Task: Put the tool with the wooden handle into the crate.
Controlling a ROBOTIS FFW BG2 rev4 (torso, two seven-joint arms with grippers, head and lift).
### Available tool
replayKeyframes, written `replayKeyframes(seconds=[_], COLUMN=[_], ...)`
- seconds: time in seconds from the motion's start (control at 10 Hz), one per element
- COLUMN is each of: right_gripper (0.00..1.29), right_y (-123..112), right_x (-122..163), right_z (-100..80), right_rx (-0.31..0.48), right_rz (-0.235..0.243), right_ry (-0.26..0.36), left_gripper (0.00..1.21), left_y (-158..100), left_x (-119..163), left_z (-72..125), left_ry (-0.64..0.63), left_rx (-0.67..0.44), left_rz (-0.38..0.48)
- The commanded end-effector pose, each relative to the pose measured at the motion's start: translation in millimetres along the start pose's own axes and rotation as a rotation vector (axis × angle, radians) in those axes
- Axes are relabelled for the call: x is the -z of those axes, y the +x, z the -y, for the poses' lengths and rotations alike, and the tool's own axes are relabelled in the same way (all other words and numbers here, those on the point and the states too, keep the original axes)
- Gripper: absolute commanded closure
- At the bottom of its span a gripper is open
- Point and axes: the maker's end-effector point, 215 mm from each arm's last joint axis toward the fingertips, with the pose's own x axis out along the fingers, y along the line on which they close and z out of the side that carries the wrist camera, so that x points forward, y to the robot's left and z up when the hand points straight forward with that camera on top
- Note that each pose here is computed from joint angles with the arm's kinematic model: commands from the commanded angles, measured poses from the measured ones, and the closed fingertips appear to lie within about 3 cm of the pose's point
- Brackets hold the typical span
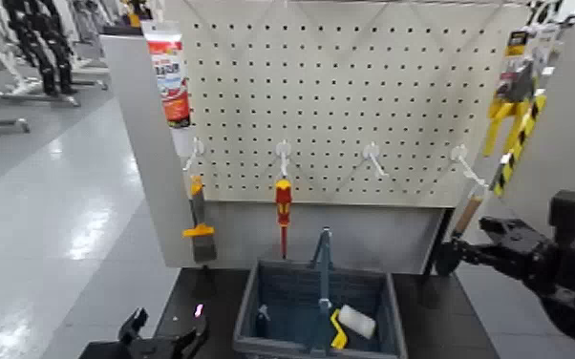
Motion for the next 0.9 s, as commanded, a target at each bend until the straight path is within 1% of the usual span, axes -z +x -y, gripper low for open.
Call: replayKeyframes(seconds=[0.1, 0.2, 0.3, 0.5, 0.6, 0.8, 0.9], right_gripper=[0.16, 0.18, 0.24, 0.97, 1.06, 1.19, 1.19], right_y=[9.3, 12.6, 15.8, 17.9, 18.5, 19.0, 19.3], right_x=[-12.1, -16.8, -17.5, -18.6, -21.4, -22.1, -20.8], right_z=[0.3, 0.4, -1.2, 0.2, -1.6, -2.3, -3.5], right_rx=[-0.018, -0.021, -0.028, -0.021, -0.021, -0.018, -0.018], right_rz=[0.008, 0.016, 0.021, 0.023, 0.029, 0.029, 0.025], right_ry=[-0.019, -0.025, -0.027, -0.028, -0.031, -0.035, -0.039], left_gripper=[0.11, 0.11, 0.11, 0.11, 0.11, 0.11, 0.11], left_y=[0.5, 1.0, 1.5, 2.0, 1.2, 1.7, 2.5], left_x=[0.1, 0.2, 0.0, -0.4, 0.8, 0.9, 1.2], left_z=[0.7, 1.0, 0.8, 1.3, 0.1, 0.3, 0.9], left_ry=[-0.002, -0.003, -0.004, -0.004, -0.003, -0.003, -0.003], left_rx=[0.001, 0.001, 0.0, 0.003, 0.001, 0.003, 0.004], left_rz=[0.0, 0.0, 0.001, 0.002, 0.0, 0.0, 0.0])
